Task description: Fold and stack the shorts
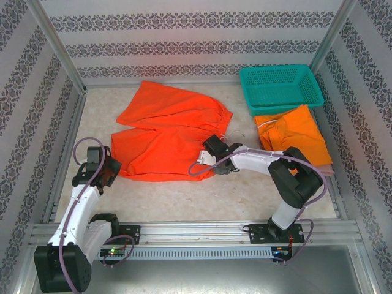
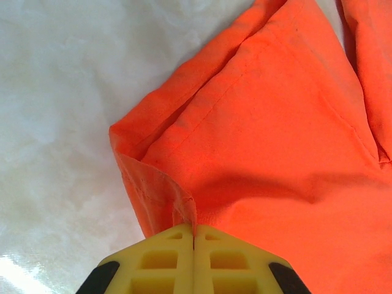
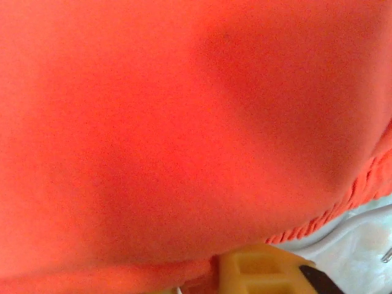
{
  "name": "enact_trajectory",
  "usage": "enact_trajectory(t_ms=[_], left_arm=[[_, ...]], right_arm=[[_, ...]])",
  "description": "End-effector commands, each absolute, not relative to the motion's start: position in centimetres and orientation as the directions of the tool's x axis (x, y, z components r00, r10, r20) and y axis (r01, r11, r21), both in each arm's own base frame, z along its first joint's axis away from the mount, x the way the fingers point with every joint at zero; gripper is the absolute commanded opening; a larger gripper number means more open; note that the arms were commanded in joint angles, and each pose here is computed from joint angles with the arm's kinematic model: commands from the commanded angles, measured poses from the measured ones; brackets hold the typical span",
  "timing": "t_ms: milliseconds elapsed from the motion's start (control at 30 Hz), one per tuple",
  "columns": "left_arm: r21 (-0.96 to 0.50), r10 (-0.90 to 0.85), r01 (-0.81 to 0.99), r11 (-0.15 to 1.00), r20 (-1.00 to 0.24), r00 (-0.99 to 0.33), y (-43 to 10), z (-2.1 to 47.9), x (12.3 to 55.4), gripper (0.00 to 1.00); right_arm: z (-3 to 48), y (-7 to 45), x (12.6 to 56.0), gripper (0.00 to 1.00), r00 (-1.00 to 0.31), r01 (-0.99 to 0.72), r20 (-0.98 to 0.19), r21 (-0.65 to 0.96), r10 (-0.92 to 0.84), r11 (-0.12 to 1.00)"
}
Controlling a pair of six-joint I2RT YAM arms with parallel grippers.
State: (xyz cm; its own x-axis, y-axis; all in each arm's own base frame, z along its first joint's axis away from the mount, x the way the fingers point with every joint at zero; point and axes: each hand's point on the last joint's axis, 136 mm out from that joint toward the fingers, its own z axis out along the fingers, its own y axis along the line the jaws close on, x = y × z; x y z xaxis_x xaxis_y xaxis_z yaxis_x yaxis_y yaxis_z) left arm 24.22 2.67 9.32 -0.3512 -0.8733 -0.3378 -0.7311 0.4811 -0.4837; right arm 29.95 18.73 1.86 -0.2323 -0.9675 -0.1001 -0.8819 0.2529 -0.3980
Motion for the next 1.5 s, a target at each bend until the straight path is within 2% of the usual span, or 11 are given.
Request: enact_trajectory(t_ms=[0, 100, 367, 633, 900, 1133, 1467], left_arm=[[-0.493, -0.853, -0.704, 0.511, -0.390, -0.346, 3.4, 11.1, 25.0, 0.00], [-0.480, -0.838, -0.698, 0.531, -0.422, -0.347, 4.0, 13.0, 25.0, 0.00], [-0.463, -0.784, -0.662, 0.590, -0.526, -0.331, 5.4, 19.8, 24.8, 0.00], [-0.402, -0.713, -0.639, 0.656, -0.608, -0.350, 6.2, 24.5, 24.0, 0.00], [-0.378, -0.665, -0.617, 0.690, -0.668, -0.335, 7.0, 28.8, 25.1, 0.00], [-0.413, -0.657, -0.571, 0.709, -0.682, -0.323, 7.2, 31.5, 30.4, 0.00], [-0.469, -0.651, -0.482, 0.740, -0.679, -0.339, 6.6, 34.0, 42.9, 0.00]], right_arm=[[2.7, 18.5, 30.3, 0.07, -0.246, -0.858, -0.117, -0.436, -0.962, 0.272], [4.6, 18.6, 30.1, 0.00, -0.248, -0.846, -0.159, -0.446, -0.956, 0.294], [11.0, 19.0, 27.6, 0.00, -0.258, -0.850, -0.283, -0.388, -0.924, 0.357], [15.6, 20.4, 24.3, 0.00, -0.223, -0.863, -0.440, -0.325, -0.870, 0.386], [18.8, 20.9, 23.1, 0.00, -0.238, -0.873, -0.509, -0.261, -0.827, 0.411], [19.3, 20.3, 25.1, 0.00, -0.362, -0.855, -0.519, -0.147, -0.774, 0.498], [16.6, 18.8, 27.3, 0.00, -0.625, -0.760, -0.390, 0.107, -0.676, 0.641]])
